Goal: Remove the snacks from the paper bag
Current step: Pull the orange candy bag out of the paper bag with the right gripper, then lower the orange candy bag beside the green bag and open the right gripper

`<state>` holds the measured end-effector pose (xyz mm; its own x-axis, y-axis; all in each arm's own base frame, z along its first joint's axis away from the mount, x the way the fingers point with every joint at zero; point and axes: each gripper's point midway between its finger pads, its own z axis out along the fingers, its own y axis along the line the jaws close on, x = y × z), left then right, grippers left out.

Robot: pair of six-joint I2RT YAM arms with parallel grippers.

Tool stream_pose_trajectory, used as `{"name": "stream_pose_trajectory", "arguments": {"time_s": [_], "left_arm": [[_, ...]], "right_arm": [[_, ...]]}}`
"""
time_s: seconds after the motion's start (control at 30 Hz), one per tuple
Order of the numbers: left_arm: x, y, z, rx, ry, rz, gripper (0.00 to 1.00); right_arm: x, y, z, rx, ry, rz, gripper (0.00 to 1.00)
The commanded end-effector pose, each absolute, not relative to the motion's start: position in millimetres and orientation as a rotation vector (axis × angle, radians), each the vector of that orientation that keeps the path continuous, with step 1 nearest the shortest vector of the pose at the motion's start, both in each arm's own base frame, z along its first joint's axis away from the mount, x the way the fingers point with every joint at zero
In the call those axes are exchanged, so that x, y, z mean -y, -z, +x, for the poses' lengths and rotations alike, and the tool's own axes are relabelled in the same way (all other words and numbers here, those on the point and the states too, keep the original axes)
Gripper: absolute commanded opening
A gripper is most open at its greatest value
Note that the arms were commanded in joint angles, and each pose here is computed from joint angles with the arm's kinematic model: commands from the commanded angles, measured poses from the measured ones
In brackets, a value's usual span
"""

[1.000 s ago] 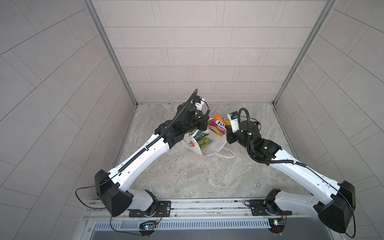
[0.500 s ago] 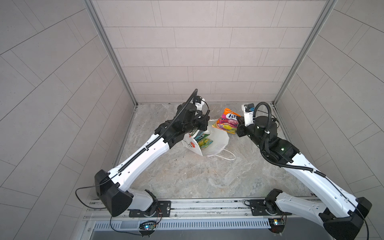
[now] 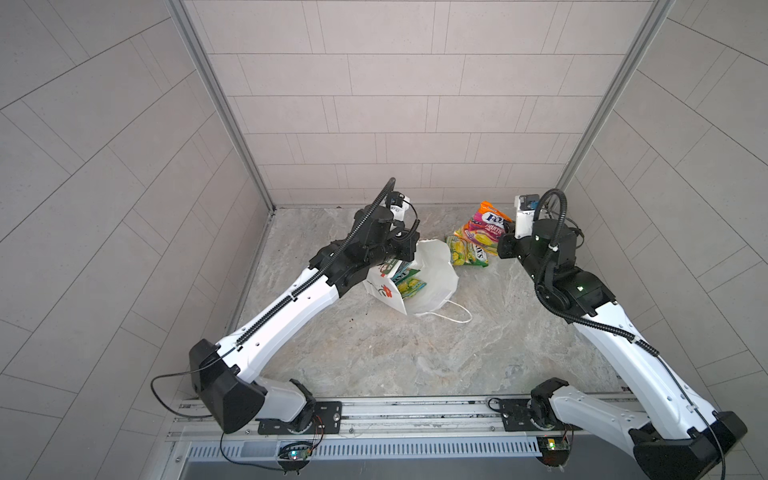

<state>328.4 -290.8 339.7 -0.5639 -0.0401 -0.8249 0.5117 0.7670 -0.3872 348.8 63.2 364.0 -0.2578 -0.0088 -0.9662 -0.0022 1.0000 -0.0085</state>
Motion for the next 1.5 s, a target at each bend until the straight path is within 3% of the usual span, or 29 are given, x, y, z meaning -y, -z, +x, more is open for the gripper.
{"name": "stream_pose_trajectory", "arguments": {"time_s": [0.0, 0.33, 0.83, 1.47], "left_arm": [[295, -350, 326, -2.022, 0.797, 0.360, 0.00], [295, -348, 325, -2.028, 0.796, 0.364, 0.00], [296, -343, 325, -2.042, 0.794, 0.373, 0.00], [294, -344, 325, -2.041, 0.784, 0.371, 0.00]], "right_arm": [[-46, -370, 354, -1.809, 0.007, 0.047, 0.00], [13, -309, 400, -1.927, 0.013, 0.262, 0.00], [35, -223, 455, -2.064, -0.180, 0.402, 0.00], [64, -130, 472, -2.223, -0.364, 0.523, 0.00]]}}
